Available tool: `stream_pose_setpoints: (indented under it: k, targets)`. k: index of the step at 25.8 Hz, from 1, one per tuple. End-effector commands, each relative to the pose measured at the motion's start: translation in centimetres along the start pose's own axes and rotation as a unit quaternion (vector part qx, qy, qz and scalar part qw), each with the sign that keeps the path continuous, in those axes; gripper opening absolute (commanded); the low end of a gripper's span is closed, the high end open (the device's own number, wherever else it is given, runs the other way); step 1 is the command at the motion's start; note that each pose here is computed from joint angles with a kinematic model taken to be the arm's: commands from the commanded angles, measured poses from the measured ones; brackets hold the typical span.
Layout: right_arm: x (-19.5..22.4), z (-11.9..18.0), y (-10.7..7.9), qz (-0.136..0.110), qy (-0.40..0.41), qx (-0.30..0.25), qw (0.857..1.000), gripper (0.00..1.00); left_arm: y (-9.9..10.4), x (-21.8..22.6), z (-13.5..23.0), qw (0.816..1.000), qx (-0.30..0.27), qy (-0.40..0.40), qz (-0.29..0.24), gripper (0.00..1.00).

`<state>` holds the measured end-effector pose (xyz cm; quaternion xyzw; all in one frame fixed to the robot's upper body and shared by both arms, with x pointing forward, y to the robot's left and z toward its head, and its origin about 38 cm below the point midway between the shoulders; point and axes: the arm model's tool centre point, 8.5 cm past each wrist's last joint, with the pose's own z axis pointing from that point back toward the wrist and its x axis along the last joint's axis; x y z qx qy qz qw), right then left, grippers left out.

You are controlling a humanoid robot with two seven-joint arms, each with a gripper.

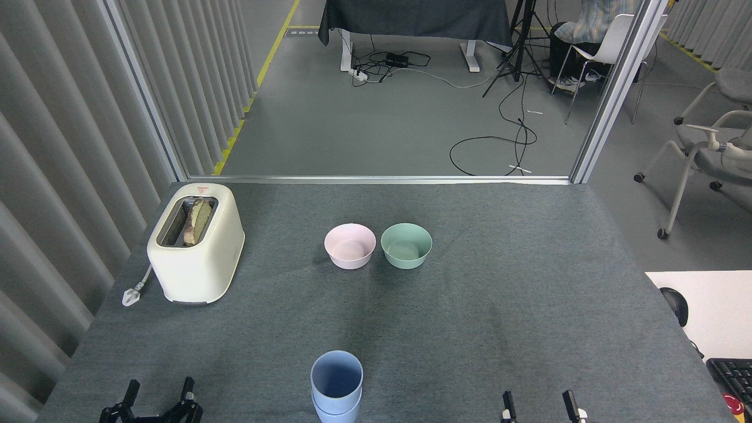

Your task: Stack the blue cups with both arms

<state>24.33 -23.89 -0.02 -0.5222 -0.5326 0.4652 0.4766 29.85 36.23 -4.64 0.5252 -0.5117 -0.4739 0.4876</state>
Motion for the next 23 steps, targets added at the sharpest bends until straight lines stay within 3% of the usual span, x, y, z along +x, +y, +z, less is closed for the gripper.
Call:
stream_pose_setpoints:
  k: [1, 11, 23]
  targets:
    - [-2.2, 2.6, 0.8, -0.019, 0.029, 0.010, 0.999, 1.00, 0.3, 0.4, 1.5, 1.000, 0.003, -0.009, 0.002, 1.00]
    - [-2.3, 4.2, 1.6, -0.022, 0.031, 0.007, 0.999, 1.00, 0.1, 0.9, 5.9, 1.000, -0.008, -0.017, 0.007, 1.00]
    - [-2.5, 4.4, 2.1, -0.009, 0.045, 0.014, 0.999, 1.00, 0.3, 1.0, 5.8, 1.000, -0.005, -0.018, 0.007, 1.00]
